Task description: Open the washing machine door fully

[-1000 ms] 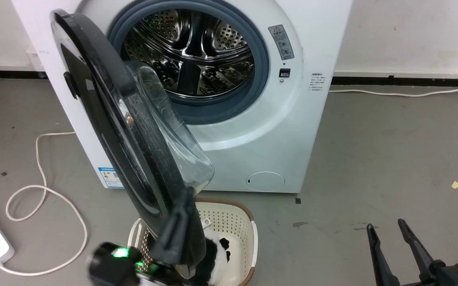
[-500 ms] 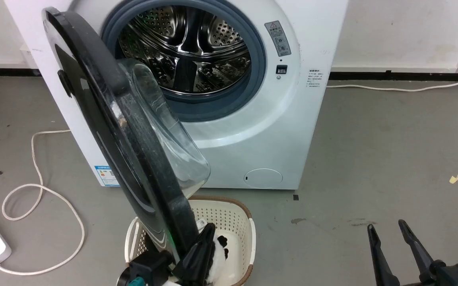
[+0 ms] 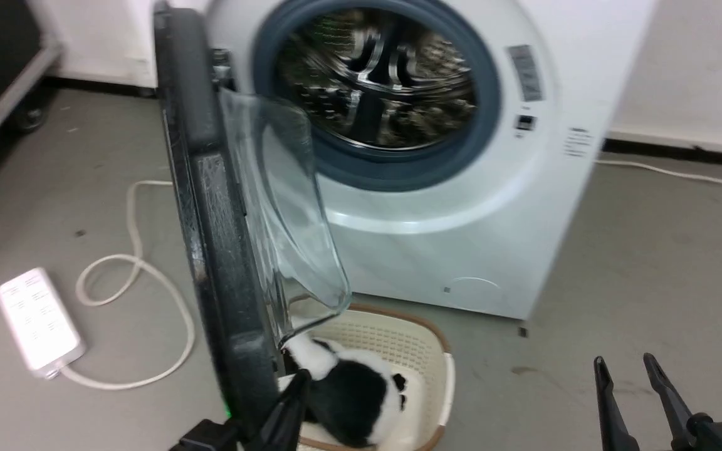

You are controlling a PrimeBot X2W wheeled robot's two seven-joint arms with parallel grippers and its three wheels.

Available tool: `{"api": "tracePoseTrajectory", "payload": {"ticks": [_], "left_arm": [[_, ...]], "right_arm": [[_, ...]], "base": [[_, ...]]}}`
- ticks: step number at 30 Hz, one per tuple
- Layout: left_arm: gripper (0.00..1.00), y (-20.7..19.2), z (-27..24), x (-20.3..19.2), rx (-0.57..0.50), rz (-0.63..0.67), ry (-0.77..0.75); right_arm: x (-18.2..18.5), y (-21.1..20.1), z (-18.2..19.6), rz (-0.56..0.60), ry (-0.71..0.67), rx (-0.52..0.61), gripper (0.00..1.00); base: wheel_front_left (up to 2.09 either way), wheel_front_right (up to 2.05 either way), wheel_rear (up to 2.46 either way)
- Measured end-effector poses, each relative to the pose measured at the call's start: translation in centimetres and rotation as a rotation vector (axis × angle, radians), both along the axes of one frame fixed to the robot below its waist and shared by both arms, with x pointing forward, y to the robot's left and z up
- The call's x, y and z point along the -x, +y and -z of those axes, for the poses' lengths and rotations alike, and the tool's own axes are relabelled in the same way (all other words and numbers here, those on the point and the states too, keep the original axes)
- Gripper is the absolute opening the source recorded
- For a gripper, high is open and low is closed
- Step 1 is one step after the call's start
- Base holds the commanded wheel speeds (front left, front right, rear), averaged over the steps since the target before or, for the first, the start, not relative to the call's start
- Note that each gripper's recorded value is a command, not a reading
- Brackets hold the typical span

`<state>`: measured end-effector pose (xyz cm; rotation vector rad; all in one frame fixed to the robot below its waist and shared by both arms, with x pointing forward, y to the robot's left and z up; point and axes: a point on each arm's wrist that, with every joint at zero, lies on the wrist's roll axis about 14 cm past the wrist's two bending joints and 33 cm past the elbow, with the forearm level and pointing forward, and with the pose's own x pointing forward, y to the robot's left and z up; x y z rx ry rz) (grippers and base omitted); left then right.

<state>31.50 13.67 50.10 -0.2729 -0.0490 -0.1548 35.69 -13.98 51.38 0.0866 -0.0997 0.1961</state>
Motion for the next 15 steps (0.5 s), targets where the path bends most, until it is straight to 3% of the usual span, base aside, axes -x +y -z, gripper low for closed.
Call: {"api": "tracePoseTrajectory", "payload": {"ticks": [15], "left_arm": [[0.0, 15.6, -0.8, 5.3, -0.061, -0.472, 0.002]], "right_arm": [[-2.1, 9.3, 1.0, -0.276, 0.031, 0.007, 1.0]], "base": [[0.0, 0.0, 0.0]]}}
